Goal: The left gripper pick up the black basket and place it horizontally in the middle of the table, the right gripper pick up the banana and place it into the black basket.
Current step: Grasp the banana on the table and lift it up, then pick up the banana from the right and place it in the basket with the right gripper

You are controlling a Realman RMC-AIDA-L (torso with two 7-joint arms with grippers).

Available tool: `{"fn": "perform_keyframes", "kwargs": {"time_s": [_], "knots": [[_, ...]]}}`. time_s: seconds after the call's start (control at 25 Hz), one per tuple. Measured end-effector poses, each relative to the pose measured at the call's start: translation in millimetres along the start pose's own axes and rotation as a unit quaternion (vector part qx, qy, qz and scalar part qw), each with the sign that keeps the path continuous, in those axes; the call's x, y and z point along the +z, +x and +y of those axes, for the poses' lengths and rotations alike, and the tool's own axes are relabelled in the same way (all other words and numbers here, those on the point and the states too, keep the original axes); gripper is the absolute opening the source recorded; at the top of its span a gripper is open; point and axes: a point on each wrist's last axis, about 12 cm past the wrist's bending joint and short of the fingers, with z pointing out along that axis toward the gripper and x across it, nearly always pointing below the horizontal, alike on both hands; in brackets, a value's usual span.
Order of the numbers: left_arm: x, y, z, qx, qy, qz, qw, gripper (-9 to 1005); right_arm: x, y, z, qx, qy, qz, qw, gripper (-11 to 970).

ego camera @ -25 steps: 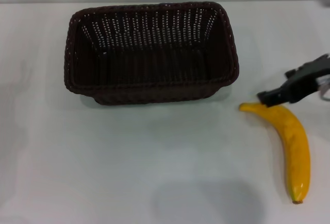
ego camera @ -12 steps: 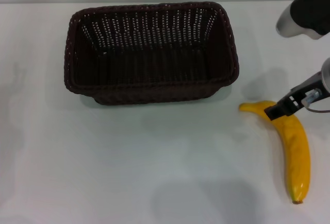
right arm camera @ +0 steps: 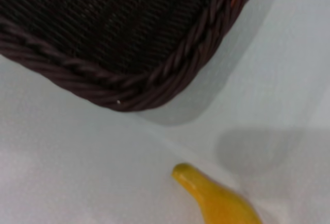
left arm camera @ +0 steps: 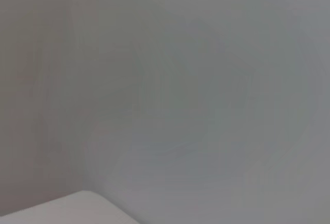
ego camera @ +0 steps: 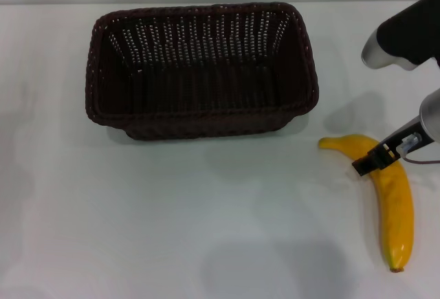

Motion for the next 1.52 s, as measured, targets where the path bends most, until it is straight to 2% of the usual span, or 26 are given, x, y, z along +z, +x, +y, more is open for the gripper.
{"fn": "perform_keyframes", "kwargs": {"time_s": [0.28,0.68,0.72,0.8,0.92,1.0,1.08,1.2,1.28,1.4,1.52], "knots": [[1.3,0.7,-1.6,-0.003,0.001,0.000,1.000,861,9.5,3.7,-3.9,0.000,0.006,0.009,1.000,684],[1.0,0.6,-1.3,-0.003,0.001,0.000,1.000,861,7.4,3.2,-8.7,-0.002,0.009,0.001,1.000,663],[0.7,0.7,-1.0,-0.003,0.000,0.000,1.000,861,5.7,2.6,-10.5,-0.001,0.011,-0.001,1.000,632],[0.5,0.7,-0.8,-0.003,0.000,0.000,1.000,861,0.9,1.7,-17.5,0.003,0.024,-0.008,1.000,569],[0.1,0.8,-0.3,-0.003,-0.001,0.000,1.000,861,-13.7,-0.6,-38.5,0.014,0.051,-0.032,0.998,475],[0.0,0.7,-0.3,-0.004,-0.001,0.000,1.000,861,-27.9,-4.1,-56.3,0.022,0.066,-0.060,0.996,482],[-0.1,0.6,-0.4,-0.004,0.000,-0.001,1.000,861,-45.0,-15.0,-69.4,0.020,0.081,-0.099,0.992,490],[-0.3,0.5,-0.5,-0.008,0.001,-0.001,1.000,861,-68.2,-41.7,-72.8,-0.014,0.089,-0.163,0.983,500],[-0.2,0.1,-0.5,-0.010,0.002,-0.002,1.000,861,-79.1,-61.4,-65.8,-0.045,0.069,-0.208,0.975,508],[2.0,0.2,-3.4,-0.010,0.007,-0.002,1.000,861,-89.5,-98.5,-44.1,-0.113,0.004,-0.283,0.952,519],[6.0,1.6,-9.0,-0.012,0.014,0.000,1.000,861,-80.3,-124.4,-26.2,-0.168,-0.041,-0.313,0.934,530]]}}
